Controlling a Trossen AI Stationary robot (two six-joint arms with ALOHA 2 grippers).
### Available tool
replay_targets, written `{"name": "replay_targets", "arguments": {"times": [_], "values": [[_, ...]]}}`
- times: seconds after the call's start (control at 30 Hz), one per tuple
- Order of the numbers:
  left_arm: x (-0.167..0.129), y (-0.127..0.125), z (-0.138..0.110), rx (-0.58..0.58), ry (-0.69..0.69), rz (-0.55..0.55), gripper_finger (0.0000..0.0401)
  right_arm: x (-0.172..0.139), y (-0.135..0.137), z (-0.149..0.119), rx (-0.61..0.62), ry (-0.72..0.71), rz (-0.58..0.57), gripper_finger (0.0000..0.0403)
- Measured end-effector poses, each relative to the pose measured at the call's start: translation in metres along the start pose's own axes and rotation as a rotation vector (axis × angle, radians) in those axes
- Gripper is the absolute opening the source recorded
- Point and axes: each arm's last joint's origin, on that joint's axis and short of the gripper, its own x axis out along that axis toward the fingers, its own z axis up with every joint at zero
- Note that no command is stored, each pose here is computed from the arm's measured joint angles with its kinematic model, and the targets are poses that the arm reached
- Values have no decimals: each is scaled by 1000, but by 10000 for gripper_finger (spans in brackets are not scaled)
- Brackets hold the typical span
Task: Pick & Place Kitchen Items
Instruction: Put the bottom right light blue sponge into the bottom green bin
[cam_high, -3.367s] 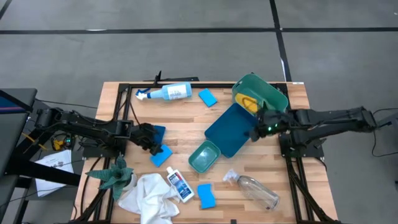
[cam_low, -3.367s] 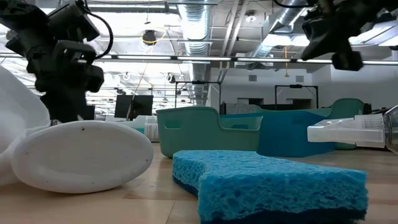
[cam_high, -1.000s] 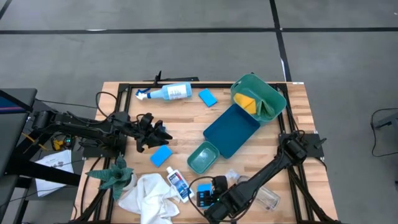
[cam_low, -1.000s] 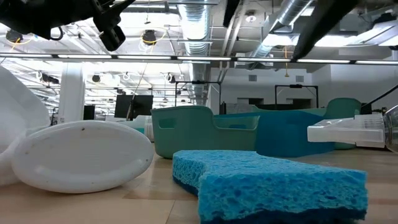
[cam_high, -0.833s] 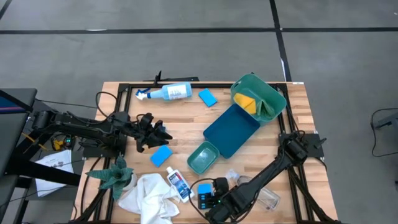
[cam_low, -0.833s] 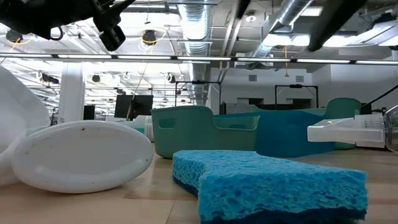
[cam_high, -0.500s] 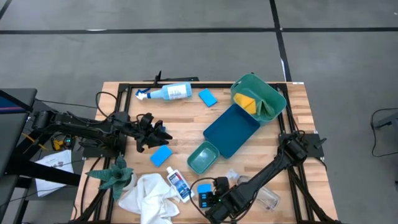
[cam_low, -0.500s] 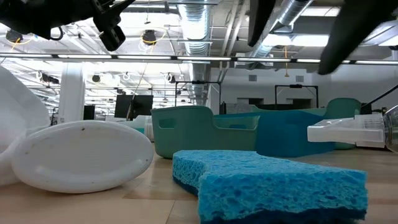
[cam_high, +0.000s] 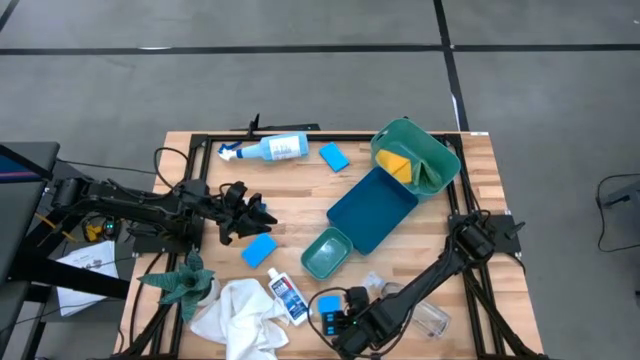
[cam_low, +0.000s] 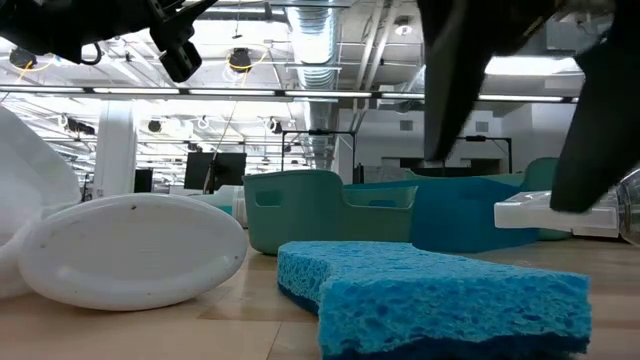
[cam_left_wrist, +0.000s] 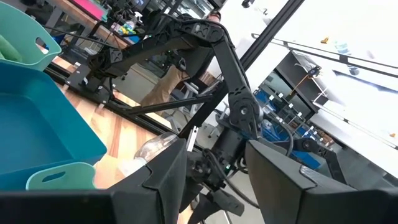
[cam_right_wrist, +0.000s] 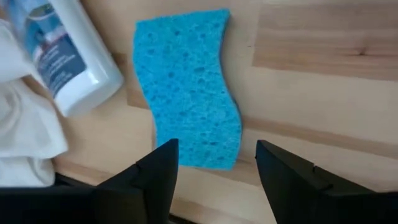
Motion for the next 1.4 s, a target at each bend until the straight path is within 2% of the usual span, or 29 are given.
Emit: {"name": "replay_targets", "arguments": {"times": [0.4,0.6,0.9,1.17,1.4], "values": [[0,0,0,-1,0,0,163,13,-5,10,-7,-24,-28,206],[0,0,0,-1,0,1,163,24,-7,8,4,10,29,205],[0,0,0,-1,0,0,163,33,-15,10,0,3,17,195],[0,0,0,-1,0,0,163,35,-16,10,1,6,29,132],[0,0,0,-1,0,1,163,36,-17,11,-11,0,25,22]]}}
